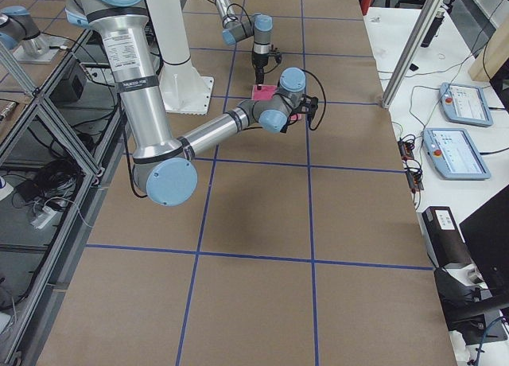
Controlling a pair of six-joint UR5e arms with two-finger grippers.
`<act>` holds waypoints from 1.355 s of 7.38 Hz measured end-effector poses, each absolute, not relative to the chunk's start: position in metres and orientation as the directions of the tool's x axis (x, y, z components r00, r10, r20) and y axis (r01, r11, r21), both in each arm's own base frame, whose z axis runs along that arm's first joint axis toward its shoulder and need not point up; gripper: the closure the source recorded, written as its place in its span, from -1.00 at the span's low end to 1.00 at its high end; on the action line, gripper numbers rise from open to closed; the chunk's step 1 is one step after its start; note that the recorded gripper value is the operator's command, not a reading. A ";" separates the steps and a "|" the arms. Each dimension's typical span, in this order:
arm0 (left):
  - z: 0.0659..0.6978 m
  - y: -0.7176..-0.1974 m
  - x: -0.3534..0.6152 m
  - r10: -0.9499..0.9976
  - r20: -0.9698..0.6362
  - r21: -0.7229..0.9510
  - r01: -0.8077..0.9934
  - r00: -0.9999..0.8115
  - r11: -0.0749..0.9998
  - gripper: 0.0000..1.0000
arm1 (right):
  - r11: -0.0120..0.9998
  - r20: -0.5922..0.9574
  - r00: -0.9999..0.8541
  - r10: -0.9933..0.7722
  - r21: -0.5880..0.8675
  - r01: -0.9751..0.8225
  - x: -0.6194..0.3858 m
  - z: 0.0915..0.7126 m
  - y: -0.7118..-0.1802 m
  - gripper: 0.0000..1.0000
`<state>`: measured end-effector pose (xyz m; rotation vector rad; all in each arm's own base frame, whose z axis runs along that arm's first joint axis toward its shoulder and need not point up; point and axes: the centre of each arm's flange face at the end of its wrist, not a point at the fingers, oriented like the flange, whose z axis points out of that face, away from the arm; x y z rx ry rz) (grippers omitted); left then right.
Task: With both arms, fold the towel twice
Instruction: 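Grasp the towel's near corner with the left gripper, then lower the right gripper onto the towel's opposite near corner and grasp it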
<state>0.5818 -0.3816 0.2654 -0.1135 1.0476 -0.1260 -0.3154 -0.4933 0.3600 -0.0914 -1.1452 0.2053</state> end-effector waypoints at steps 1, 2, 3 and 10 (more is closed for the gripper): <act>0.266 -0.382 0.582 -0.158 -0.855 -0.154 0.050 0.495 0.987 -0.10 | 0.978 0.894 0.397 0.208 -0.177 -0.115 -0.315 0.360 -0.493 -1.00; 0.266 -0.382 0.582 -0.158 -0.855 -0.154 0.050 0.495 0.987 0.04 | 0.978 0.894 0.397 0.208 -0.176 -0.115 -0.315 0.360 -0.493 -1.00; 0.265 -0.382 0.582 -0.159 -0.855 -0.155 0.050 0.494 0.987 0.33 | 0.978 0.894 0.397 0.207 -0.176 -0.115 -0.315 0.360 -0.494 -1.00; 0.250 -0.381 0.580 -0.156 -0.867 -0.151 0.050 0.474 0.987 1.00 | 0.978 0.895 0.396 0.207 -0.186 -0.091 -0.330 0.355 -0.485 -1.00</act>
